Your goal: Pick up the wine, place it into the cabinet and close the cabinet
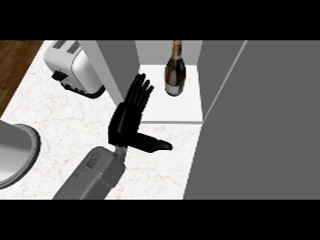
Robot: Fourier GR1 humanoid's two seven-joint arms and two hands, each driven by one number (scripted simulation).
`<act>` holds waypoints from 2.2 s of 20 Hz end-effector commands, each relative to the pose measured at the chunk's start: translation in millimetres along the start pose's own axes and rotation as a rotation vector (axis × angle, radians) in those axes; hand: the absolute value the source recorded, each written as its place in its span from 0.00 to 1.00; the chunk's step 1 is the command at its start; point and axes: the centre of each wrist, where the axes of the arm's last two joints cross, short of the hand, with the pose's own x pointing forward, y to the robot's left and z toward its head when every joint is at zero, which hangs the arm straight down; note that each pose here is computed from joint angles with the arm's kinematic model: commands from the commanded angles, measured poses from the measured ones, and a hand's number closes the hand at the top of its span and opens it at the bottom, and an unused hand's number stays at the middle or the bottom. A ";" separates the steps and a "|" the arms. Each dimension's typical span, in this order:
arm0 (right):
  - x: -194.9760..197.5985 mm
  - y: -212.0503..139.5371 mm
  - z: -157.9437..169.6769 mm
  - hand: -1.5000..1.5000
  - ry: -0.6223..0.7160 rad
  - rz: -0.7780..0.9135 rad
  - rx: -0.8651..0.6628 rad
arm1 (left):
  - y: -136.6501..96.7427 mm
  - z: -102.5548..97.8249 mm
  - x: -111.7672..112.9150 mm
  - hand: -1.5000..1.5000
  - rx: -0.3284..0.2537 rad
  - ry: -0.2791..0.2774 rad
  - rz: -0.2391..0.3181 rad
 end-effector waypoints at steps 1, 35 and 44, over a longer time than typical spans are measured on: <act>51.3 -3.2 13.3 0.00 -0.045 -0.088 0.004 | -2.5 45.7 -2.7 0.00 0.028 0.018 0.034; 50.5 25.2 9.0 1.00 -0.038 -0.158 0.570 | 173.1 135.3 126.8 0.00 0.110 -0.136 -0.076; 42.2 38.9 0.0 1.00 -0.042 -0.202 0.602 | 174.8 131.7 147.1 0.00 0.086 -0.124 -0.075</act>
